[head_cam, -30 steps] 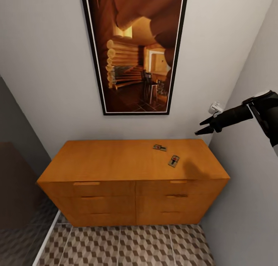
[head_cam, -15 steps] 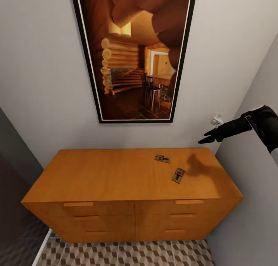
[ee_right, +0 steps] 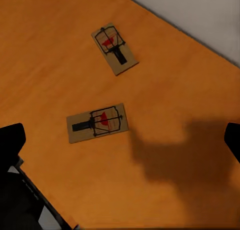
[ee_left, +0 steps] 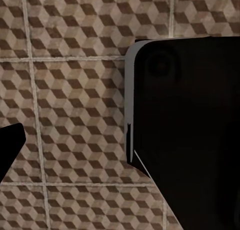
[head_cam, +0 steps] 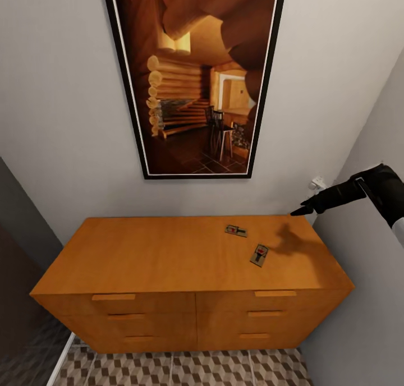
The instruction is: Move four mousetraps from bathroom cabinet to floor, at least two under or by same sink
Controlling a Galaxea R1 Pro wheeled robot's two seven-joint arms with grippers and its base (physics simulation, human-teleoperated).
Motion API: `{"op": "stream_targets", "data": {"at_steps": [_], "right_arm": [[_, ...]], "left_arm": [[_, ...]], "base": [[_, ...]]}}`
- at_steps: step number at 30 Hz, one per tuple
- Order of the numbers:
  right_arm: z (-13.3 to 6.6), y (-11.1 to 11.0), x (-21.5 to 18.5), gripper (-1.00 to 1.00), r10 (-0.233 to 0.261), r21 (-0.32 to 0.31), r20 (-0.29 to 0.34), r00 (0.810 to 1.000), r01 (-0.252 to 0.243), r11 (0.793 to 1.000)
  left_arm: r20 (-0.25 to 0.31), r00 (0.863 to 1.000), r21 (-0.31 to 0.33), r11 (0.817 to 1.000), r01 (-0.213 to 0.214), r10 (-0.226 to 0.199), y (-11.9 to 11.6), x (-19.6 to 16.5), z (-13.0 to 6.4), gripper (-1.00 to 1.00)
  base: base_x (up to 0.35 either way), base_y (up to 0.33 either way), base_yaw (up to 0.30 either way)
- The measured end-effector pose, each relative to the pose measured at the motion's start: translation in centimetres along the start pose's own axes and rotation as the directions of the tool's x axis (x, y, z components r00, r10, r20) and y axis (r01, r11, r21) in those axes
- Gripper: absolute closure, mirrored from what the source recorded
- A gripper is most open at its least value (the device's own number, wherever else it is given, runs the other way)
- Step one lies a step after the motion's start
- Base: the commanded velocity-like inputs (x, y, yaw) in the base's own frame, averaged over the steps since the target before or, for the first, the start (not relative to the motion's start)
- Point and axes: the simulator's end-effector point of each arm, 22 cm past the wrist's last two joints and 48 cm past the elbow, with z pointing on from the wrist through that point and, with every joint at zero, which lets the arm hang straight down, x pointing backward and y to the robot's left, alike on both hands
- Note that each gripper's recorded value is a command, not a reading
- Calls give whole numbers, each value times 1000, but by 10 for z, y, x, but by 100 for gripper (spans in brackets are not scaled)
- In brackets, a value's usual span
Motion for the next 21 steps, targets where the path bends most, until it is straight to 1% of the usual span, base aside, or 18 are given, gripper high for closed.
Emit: {"op": "stream_targets", "data": {"at_steps": [3, 6, 8, 10, 11, 12, 17, 21], "right_arm": [[4, -3, 10, -100, 31, -3, -13, 999, -31, 1000], [5, -3, 11, -100, 37, -5, -15, 999, -37, 999], [9, 0, 10, -100, 36, -14, -14, 999, -36, 999], [24, 12, 5, -100, 32, -45, -15, 999, -32, 998], [39, 23, 4, -100, 40, -76, -22, 999, -42, 996], [46, 28, 3, -100, 43, -89, -26, 999, -45, 995], [63, 38, -3, -100, 40, -97, -28, 999, -42, 994], [78, 52, -9, -100, 28, -118, -27, 999, -31, 993]], "left_arm": [[0, 1000, 1, 1000, 0, 0, 0, 0, 0, -100], [0, 1000, 1, 1000, 0, 0, 0, 0, 0, -100], [0, 1000, 2, 1000, 0, 0, 0, 0, 0, -100], [-1, 1000, 3, 1000, 0, 0, -1, 0, 0, -100], [-1, 1000, 3, 1000, 1, -1, -1, 0, 0, -100], [-1, 1000, 3, 1000, 1, -1, -2, 0, 0, -100], [-1, 1000, 3, 1000, 1, -1, -2, 0, 0, -100], [0, 1000, 3, 1000, 1, -1, -2, 0, 0, -100]], "base": [[0, 0, 0], [0, 0, 0], [0, 0, 0], [0, 0, 0], [0, 0, 0], [0, 0, 0], [0, 0, 0], [0, 0, 0]]}}
